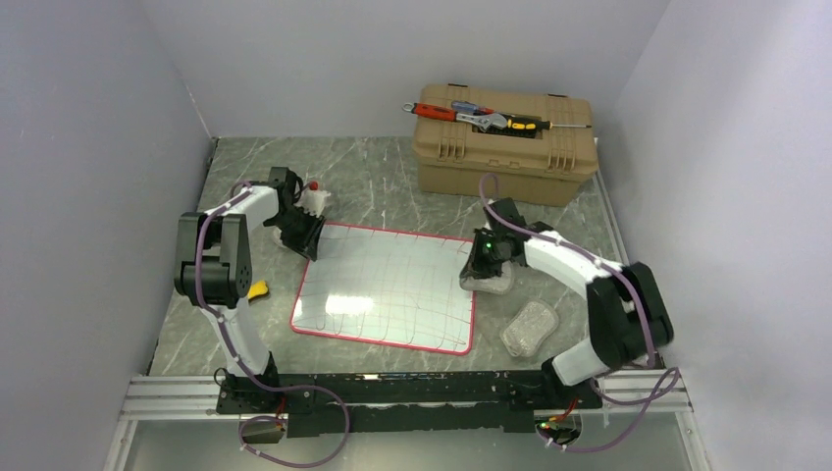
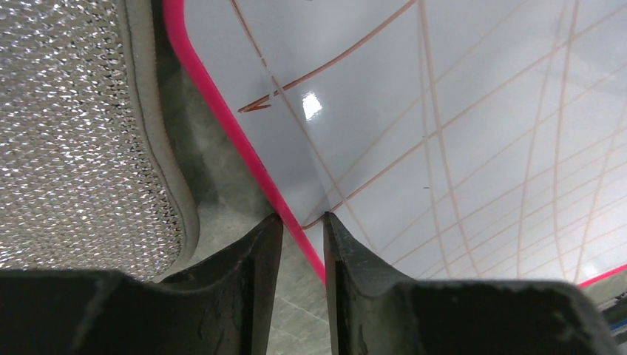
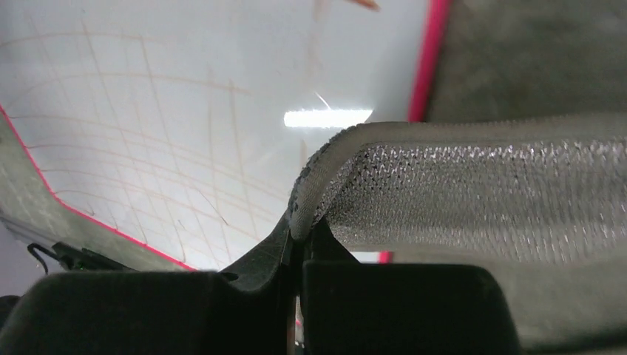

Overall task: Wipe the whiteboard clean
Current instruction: Hold the whiteboard at the center of the board.

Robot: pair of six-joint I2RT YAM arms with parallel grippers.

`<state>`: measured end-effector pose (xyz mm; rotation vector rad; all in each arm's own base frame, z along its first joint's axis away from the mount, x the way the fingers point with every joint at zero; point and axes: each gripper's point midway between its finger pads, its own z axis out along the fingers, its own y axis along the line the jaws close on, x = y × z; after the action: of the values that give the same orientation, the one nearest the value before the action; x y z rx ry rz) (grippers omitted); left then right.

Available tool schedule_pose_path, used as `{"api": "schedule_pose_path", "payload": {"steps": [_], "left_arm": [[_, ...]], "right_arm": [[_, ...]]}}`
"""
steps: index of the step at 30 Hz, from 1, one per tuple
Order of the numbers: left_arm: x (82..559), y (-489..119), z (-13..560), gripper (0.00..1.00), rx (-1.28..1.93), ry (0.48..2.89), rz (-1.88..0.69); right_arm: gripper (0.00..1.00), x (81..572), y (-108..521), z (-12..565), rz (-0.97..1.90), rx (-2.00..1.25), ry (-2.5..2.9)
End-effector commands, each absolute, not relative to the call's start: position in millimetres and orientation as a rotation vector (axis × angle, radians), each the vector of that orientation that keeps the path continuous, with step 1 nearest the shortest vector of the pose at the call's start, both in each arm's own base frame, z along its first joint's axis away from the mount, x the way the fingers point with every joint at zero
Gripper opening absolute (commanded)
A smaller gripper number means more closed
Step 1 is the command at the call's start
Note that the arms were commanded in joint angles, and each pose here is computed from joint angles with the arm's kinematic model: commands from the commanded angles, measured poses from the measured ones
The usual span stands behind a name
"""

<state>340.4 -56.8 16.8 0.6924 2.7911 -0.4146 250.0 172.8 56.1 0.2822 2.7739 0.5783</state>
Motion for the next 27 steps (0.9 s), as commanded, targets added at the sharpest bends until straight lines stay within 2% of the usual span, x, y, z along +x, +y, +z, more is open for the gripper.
{"api": "schedule_pose_path", "payload": {"steps": [1, 8, 15, 18, 21, 27], "left_arm": [[339.4, -39.5, -23.7, 0.33, 0.806, 2.837, -0.233], [333.3, -39.3, -37.9, 0.21, 0.849, 2.868, -0.203], [330.2, -44.9, -42.3, 0.10, 0.902, 2.877, -0.207], [330.1, -44.5, -43.1, 0.07, 0.906, 2.893, -0.196], [329.1, -45.1, -43.4, 0.05, 0.910, 2.900, -0.202], [330.6, -43.1, -43.4, 0.02, 0.924, 2.892, -0.186]], "right_arm": [[0.00, 281.2, 211.3, 47.6, 0.796, 0.122, 2.739], [0.00, 330.9, 225.1, -12.8, 0.717, 0.174, 2.756], [0.00, 384.4, 334.6, -18.1, 0.760, 0.031, 2.674], [0.00, 398.4, 353.2, -21.5, 0.736, 0.057, 2.653], [0.00, 401.9, 326.4, -19.2, 0.611, 0.118, 2.609], [0.00, 378.7, 215.3, -23.5, 0.254, 0.226, 2.505]]}}
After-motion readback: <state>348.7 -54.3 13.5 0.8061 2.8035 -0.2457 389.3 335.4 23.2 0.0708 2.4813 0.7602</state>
